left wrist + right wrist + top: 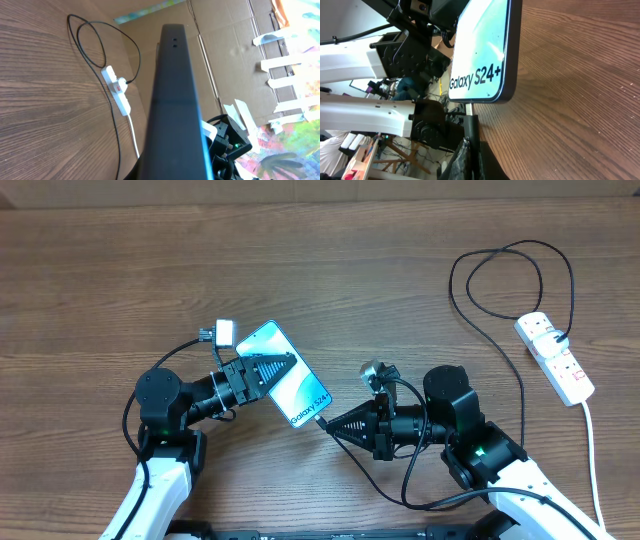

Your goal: Plug charger to phone and switch on socket

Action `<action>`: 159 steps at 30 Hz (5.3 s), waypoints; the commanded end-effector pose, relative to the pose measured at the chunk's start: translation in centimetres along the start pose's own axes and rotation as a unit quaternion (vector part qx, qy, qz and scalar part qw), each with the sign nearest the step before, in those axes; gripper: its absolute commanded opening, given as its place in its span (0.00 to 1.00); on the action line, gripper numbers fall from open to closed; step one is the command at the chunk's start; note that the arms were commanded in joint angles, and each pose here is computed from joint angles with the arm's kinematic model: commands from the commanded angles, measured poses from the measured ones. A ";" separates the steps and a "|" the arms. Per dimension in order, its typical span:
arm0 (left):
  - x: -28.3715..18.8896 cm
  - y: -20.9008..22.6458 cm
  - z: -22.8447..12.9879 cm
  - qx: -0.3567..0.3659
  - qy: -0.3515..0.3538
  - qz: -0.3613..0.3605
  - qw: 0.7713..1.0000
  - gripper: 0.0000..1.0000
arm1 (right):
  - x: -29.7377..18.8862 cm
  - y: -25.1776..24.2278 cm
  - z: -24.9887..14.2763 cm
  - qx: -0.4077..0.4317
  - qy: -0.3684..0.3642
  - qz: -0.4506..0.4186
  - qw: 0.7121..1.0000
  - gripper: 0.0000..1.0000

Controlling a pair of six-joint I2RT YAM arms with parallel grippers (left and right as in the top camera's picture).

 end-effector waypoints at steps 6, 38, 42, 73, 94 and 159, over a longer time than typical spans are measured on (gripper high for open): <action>0.0 -0.5 -0.2 0.010 0.019 -0.006 1.000 0.04 | 0.1 -0.1 0.1 -0.001 -0.003 -0.011 1.000 0.04; 0.5 -0.5 -0.7 0.029 0.033 -0.008 0.999 0.04 | 0.1 0.1 1.2 -0.021 -0.030 -0.008 0.999 0.04; 0.5 -0.5 -0.7 0.046 0.031 -0.009 0.998 0.04 | 0.0 0.1 1.2 -0.021 -0.030 -0.009 0.999 0.04; 0.5 1.0 -0.9 0.068 0.035 0.019 0.997 0.04 | -1.0 -1.3 -1.7 0.032 0.033 -0.028 0.999 0.62; 0.5 1.0 -0.8 0.068 0.035 0.019 0.997 0.04 | 1.2 0.1 -2.3 -0.004 0.056 -0.043 0.998 0.56; 2.1 0.6 -4.0 0.094 0.143 -0.009 0.985 0.04 | 2.5 0.3 -0.1 -0.056 -0.002 -0.043 0.997 0.04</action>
Point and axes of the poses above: each gripper's point midway between its finger pads, its own x axis out along the fingers, its own y axis along the line the jaws close on, z = x × y, the point moved 8 cm from there along -x, back along the fingers, and after that the axes turned 13 degrees about -x, right-handed, at the moved point
